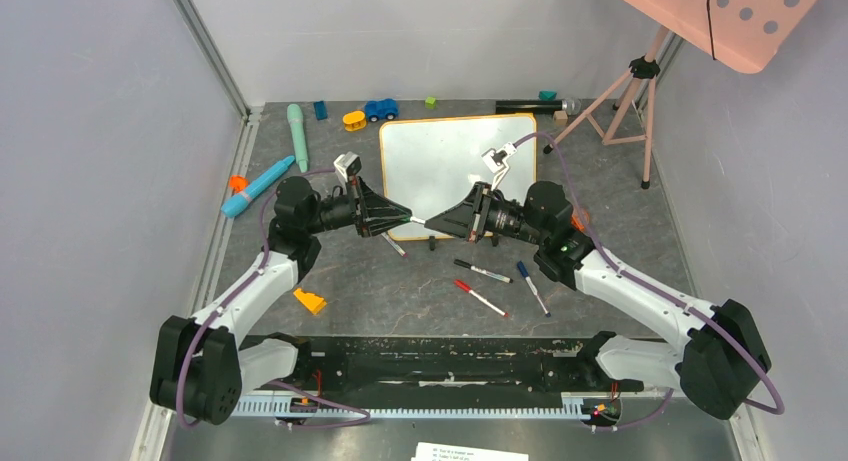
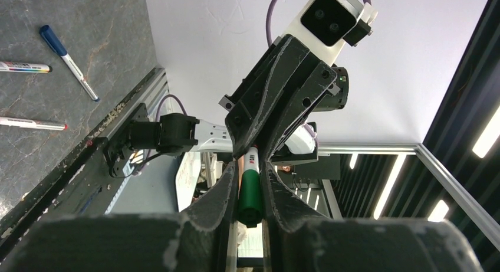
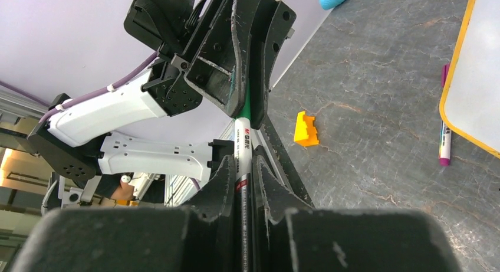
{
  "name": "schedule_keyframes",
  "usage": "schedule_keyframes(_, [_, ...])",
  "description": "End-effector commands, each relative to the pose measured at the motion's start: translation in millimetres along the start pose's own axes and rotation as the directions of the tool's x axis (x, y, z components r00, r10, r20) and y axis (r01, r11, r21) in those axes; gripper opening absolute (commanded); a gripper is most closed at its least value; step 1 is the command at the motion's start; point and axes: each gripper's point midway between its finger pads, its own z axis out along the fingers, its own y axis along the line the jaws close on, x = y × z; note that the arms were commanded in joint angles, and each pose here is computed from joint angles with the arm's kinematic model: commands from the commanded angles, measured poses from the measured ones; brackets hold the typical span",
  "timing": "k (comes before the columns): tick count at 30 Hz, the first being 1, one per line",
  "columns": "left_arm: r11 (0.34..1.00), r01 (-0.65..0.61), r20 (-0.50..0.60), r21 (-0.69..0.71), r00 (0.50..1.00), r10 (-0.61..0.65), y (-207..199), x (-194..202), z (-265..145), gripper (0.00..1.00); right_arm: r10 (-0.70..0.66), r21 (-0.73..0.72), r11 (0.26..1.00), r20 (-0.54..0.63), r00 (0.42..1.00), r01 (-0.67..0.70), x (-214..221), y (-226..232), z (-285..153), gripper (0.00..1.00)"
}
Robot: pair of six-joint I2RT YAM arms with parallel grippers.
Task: Write a sentence on the whiteboard
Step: Open the pen cap from the whiteboard marker, then place the pen cap at the center of the board.
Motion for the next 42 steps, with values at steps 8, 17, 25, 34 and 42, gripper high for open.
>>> schedule_keyframes(8, [0.997,-0.023,0.068,-0.069,0.997,0.028,11,-28,-8,0.02,0.017,0.069,0.997,-0.009,1.0,-0.016,10,-20,-26,0.0])
schedule_keyframes(17, [0.978,0.06,0.196,-0.201,0.98,-0.02,62,-59,-36,0.02,0.029,0.16,0.987,-0.003,1.0,-0.028,17,-45,-49,0.0])
schedule_keyframes(25, [0.538,0.15,0.259,-0.83,0.957,0.133,178,-65,-125,0.02,-0.084,0.475,0.879,0.085,0.993,0.034,-11,-84,-78,0.0])
schedule_keyframes(34, [0.409,0.217,0.27,-0.887,0.96,0.077,227,-59,-143,0.02,-0.121,0.614,0.789,0.099,0.988,0.035,-20,-99,-99,0.0])
schedule_keyframes(42, [0.4,0.237,0.239,-0.885,0.97,-0.045,250,-57,-134,0.06,-0.121,0.617,0.786,0.112,0.986,0.026,-20,-98,-102,0.0])
